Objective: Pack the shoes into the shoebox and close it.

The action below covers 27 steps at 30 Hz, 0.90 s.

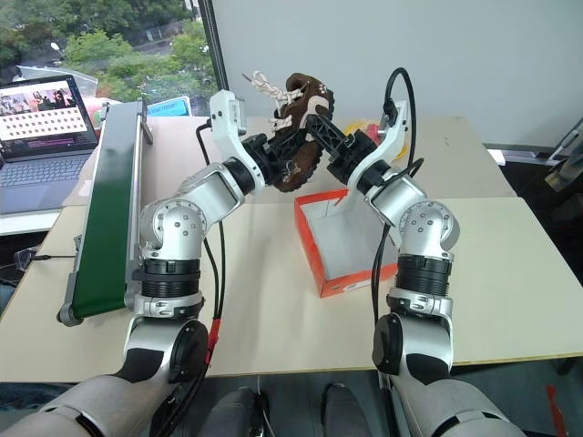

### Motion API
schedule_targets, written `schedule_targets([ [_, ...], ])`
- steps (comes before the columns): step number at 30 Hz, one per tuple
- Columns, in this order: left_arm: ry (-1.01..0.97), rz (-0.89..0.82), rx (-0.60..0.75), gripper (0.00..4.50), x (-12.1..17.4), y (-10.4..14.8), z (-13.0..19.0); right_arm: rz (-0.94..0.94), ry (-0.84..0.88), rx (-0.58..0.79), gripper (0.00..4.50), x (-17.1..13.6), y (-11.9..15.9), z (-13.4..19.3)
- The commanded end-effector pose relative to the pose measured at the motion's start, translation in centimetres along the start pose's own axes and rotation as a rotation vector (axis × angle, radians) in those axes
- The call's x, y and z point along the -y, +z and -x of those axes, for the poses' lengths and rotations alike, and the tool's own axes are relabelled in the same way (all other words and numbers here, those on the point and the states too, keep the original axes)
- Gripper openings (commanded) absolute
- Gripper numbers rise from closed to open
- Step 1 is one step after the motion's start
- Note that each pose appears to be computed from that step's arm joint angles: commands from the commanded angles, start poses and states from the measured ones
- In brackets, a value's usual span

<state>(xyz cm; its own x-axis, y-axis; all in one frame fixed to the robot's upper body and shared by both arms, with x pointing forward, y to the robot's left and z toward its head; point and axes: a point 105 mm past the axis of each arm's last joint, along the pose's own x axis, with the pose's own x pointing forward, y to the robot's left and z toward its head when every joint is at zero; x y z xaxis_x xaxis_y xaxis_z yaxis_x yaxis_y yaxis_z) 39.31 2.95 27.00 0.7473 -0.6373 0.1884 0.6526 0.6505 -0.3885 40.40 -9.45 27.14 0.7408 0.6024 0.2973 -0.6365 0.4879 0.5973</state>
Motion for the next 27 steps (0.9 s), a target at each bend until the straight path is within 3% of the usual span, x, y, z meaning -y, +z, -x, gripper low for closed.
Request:
schedule_targets([
  [1,-0.067,-0.029,0.058,0.58,2.0,1.7,-0.2,0.011,0.045,0.025,1.45,-1.2,0.9,-0.3],
  [3,-0.062,-0.025,0.06,0.58,1.9,1.7,-0.1,0.007,0.051,0.032,0.79,-1.3,1.1,-0.3],
  [5,-0.032,0.0,0.069,0.58,1.4,1.7,-0.2,0.003,0.056,0.043,0.43,-1.5,1.3,-0.3],
  [8,0.098,0.083,0.127,0.58,-1.2,2.4,-0.2,0.011,0.055,0.059,0.37,-1.5,1.6,-0.4],
  [14,0.054,0.151,0.244,2.74,-1.3,6.1,-0.1,0.065,0.034,0.123,0.33,-1.6,3.9,-0.8],
  [16,0.037,0.068,0.251,3.55,-1.4,7.5,0.4,0.149,-0.026,0.147,0.32,-1.0,5.5,-0.5],
  [20,0.185,-0.33,0.215,3.65,-5.7,9.8,2.1,0.307,-0.12,0.105,0.32,-0.1,7.4,0.2],
  [24,0.168,-0.385,0.178,3.65,-7.3,10.3,3.8,0.482,-0.24,-0.083,0.32,1.4,7.4,1.2],
  [27,0.071,-0.485,0.049,3.65,-6.9,8.0,4.9,0.508,-0.256,-0.255,0.32,2.1,5.8,2.4],
])
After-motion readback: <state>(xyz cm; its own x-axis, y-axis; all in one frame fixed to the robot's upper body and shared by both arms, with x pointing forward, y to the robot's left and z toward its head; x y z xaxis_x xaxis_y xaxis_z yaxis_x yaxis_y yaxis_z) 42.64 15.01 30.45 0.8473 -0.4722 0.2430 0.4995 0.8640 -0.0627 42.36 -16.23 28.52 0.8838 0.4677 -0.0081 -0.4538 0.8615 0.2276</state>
